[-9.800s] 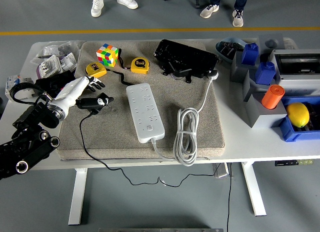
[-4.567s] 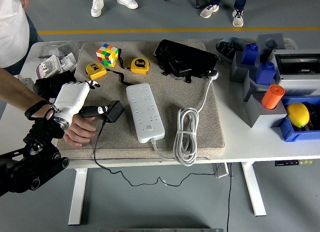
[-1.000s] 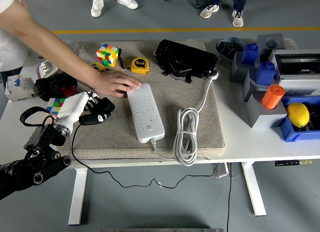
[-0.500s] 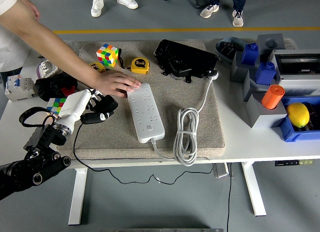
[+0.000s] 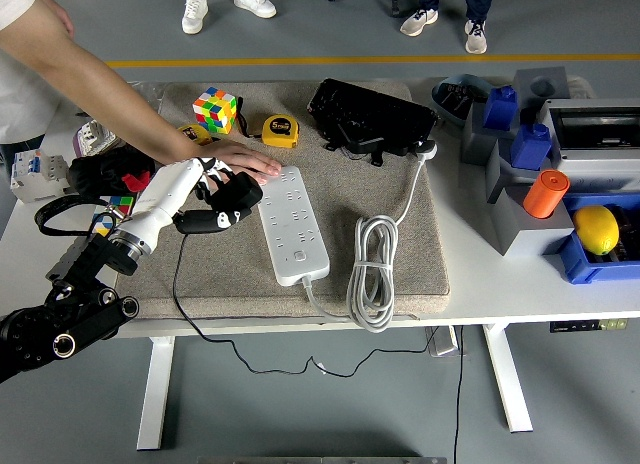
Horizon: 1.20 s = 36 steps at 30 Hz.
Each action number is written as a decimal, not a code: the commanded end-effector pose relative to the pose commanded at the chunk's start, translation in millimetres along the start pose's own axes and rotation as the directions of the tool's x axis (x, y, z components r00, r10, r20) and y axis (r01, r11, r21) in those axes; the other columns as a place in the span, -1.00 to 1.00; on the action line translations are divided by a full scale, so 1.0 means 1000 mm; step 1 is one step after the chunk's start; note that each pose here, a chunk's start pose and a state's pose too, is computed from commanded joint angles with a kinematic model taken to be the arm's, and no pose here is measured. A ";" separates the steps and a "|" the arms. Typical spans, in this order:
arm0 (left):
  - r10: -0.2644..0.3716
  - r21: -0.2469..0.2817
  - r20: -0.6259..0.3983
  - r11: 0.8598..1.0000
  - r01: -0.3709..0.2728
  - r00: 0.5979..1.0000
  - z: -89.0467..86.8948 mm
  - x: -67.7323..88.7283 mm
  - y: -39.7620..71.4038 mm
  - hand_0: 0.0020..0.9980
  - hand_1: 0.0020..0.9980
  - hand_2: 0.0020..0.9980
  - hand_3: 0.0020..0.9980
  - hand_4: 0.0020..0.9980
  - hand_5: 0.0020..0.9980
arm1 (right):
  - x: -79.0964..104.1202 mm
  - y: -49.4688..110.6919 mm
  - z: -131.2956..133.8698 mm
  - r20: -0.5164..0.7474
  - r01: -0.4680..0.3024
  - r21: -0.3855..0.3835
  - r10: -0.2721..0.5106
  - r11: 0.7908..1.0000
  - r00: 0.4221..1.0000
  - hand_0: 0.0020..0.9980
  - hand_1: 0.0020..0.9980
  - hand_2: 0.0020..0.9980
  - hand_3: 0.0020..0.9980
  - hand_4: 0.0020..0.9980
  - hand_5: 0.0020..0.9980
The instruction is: Put the plug near the board,insert it into the board,press the button,pull the plug out
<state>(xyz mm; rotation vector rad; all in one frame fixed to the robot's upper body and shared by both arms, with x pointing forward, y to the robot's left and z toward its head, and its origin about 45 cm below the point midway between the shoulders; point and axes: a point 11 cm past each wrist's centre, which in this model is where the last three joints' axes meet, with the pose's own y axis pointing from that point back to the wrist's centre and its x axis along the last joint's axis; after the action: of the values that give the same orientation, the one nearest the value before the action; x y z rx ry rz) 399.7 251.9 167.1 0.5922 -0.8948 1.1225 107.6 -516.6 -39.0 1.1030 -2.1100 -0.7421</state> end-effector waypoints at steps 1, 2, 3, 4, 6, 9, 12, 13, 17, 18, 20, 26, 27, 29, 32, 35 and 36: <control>-0.019 -0.027 0.003 0.999 0.019 1.000 0.005 0.000 -0.003 -0.42 -0.40 -0.35 0.00 0.68 -0.74 | 0.000 0.000 0.000 0.000 0.000 0.001 0.000 1.000 1.000 0.39 0.39 0.34 0.14 1.00 0.00; -0.036 -0.048 0.011 0.998 0.036 0.999 0.009 -0.001 -0.006 -0.42 -0.40 -0.35 0.00 0.68 -0.74 | 0.000 0.000 -0.001 0.001 0.000 0.001 0.000 1.000 1.000 0.39 0.39 0.34 0.14 1.00 0.00; -0.049 -0.063 0.020 0.997 0.050 0.999 0.012 -0.001 -0.008 -0.42 -0.40 -0.35 0.00 0.68 -0.74 | 0.000 0.000 -0.001 0.002 0.000 0.001 0.000 1.000 1.000 0.39 0.39 0.34 0.14 1.00 0.00; -0.061 -0.071 0.027 0.996 0.063 0.998 0.015 -0.002 -0.011 -0.41 -0.39 -0.34 0.00 0.69 -0.74 | 0.000 0.000 -0.001 0.003 0.000 0.002 0.000 1.000 1.000 0.39 0.39 0.34 0.14 1.00 -0.01; -0.078 -0.086 0.052 0.993 0.083 0.996 0.019 -0.002 -0.016 -0.41 -0.39 -0.34 0.00 0.69 -0.74 | 0.000 -0.001 -0.002 0.004 0.000 0.003 0.000 1.000 1.000 0.39 0.39 0.34 0.14 1.00 -0.01; -0.093 -0.096 0.083 0.990 0.101 0.992 0.023 -0.003 -0.023 -0.41 -0.39 -0.34 0.00 0.69 -0.74 | 0.000 -0.001 -0.002 0.004 0.000 0.004 0.000 1.000 1.000 0.39 0.39 0.34 0.14 1.00 -0.01; -0.097 -0.100 0.115 0.989 0.108 0.989 0.024 -0.004 -0.028 -0.40 -0.38 -0.34 0.00 0.70 -0.73 | 0.000 -0.001 -0.002 0.005 0.000 0.004 0.000 1.000 1.000 0.39 0.40 0.34 0.14 1.00 -0.01; -0.098 -0.098 0.125 0.989 0.111 0.987 0.024 -0.005 -0.029 -0.40 -0.38 -0.34 0.00 0.70 -0.73 | 0.000 -0.001 -0.002 0.004 0.000 0.004 0.000 1.000 1.000 0.39 0.40 0.34 0.14 1.00 -0.01; -0.112 -0.076 0.147 0.989 0.124 0.983 0.018 -0.007 -0.031 -0.40 -0.38 -0.33 0.01 0.70 -0.73 | -0.001 -0.001 -0.002 0.004 0.003 0.004 -0.003 1.000 1.000 0.39 0.40 0.34 0.14 1.00 -0.01; -0.113 -0.073 0.152 0.989 0.126 0.982 0.017 -0.008 -0.031 -0.40 -0.38 -0.33 0.01 0.70 -0.73 | -0.001 -0.001 -0.003 0.004 0.003 0.004 -0.003 1.000 1.000 0.39 0.40 0.34 0.14 1.00 -0.01; -0.120 -0.068 0.167 0.989 0.133 0.979 0.015 -0.009 -0.032 -0.40 -0.38 -0.33 0.01 0.70 -0.73 | -0.001 -0.001 -0.003 0.004 0.003 0.005 -0.003 1.000 1.000 0.39 0.40 0.34 0.14 1.00 -0.01; -0.136 -0.069 0.196 0.986 0.152 0.971 0.012 -0.012 -0.031 -0.39 -0.38 -0.33 0.01 0.70 -0.72 | -0.001 -0.001 -0.004 0.007 0.002 0.007 -0.002 1.000 1.000 0.39 0.39 0.34 0.14 1.00 -0.01; -0.138 -0.070 0.197 0.986 0.154 0.971 0.012 -0.013 -0.031 -0.39 -0.38 -0.33 0.01 0.70 -0.72 | -0.001 -0.001 -0.004 0.008 0.002 0.007 -0.002 1.000 1.000 0.39 0.39 0.34 0.14 1.00 -0.01; -0.141 -0.075 0.203 0.985 0.158 0.969 0.012 -0.014 -0.030 -0.40 -0.38 -0.33 0.01 0.71 -0.70 | -0.001 -0.001 -0.004 0.008 0.002 0.007 -0.002 1.000 1.000 0.40 0.39 0.34 0.14 1.00 -0.01; -0.145 -0.075 0.209 0.984 0.164 0.967 0.011 -0.017 -0.029 -0.40 -0.38 -0.33 0.01 0.71 -0.70 | -0.001 -0.001 -0.003 0.007 0.003 0.007 -0.003 1.000 1.000 0.40 0.39 0.34 0.14 1.00 -0.01; -0.147 -0.074 0.228 0.983 0.168 0.963 0.009 -0.018 -0.028 -0.39 -0.37 -0.33 0.01 0.71 -0.69 | -0.002 -0.001 -0.003 0.007 0.005 0.007 -0.005 1.000 1.000 0.40 0.39 0.34 0.14 1.00 -0.01; -0.148 -0.073 0.231 0.983 0.169 0.962 0.008 -0.019 -0.028 -0.39 -0.37 -0.33 0.01 0.71 -0.69 | -0.002 -0.001 -0.003 0.007 0.005 0.007 -0.005 1.000 1.000 0.40 0.39 0.34 0.14 1.00 -0.01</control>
<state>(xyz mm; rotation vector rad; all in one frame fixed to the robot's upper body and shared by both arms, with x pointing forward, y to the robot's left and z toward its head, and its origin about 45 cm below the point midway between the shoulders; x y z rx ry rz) 420.4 226.4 156.4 0.7115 -1.0682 0.8760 111.6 -516.0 -38.0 1.1112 -2.1176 -0.7420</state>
